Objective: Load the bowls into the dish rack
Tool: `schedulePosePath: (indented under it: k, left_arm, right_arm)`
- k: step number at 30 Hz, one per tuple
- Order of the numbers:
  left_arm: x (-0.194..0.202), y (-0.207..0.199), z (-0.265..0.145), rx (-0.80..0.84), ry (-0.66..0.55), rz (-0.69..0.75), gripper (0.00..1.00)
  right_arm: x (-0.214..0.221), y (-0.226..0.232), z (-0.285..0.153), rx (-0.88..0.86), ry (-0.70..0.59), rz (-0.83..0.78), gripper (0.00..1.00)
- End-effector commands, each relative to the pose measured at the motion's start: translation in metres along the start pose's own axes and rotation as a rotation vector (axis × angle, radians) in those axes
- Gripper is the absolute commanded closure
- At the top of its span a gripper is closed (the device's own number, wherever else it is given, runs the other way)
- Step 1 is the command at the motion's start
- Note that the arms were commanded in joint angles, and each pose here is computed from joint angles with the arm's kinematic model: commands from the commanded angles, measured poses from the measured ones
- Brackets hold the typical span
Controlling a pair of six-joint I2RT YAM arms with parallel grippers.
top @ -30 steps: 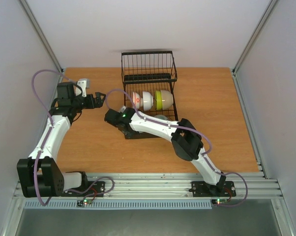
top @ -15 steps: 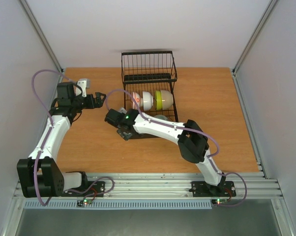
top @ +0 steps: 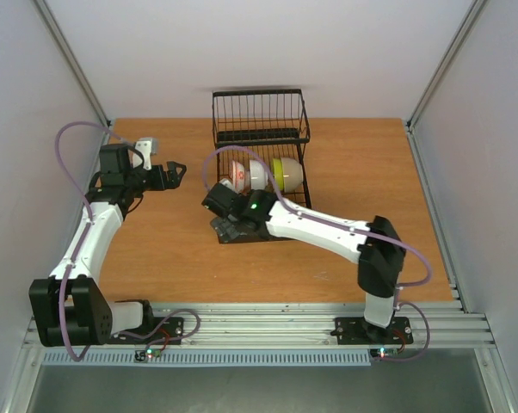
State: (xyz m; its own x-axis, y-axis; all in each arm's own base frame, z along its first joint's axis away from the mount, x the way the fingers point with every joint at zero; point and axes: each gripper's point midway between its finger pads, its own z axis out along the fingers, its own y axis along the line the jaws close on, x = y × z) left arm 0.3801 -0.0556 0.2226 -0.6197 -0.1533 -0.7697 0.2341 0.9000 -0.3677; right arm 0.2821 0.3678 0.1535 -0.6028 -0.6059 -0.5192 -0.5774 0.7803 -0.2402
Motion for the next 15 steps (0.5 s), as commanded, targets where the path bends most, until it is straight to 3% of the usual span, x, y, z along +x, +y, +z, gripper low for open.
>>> schedulePosePath:
  k: [1, 5, 15]
  left_arm:
    - [-0.011, -0.005, -0.006, 0.021, -0.043, 0.035, 0.01]
    - [-0.009, -0.007, -0.004, 0.039, -0.034, 0.037, 0.01]
    - [-0.006, -0.001, 0.001, 0.022, -0.021, 0.036, 0.01]
  right_arm:
    - [-0.021, -0.025, -0.030, -0.034, -0.129, 0.096, 0.02]
    - [-0.006, -0.086, -0.029, 0.052, -0.107, 0.237, 0.01]
    - [0.085, -0.235, -0.012, 0.230, -0.017, 0.650, 0.02]
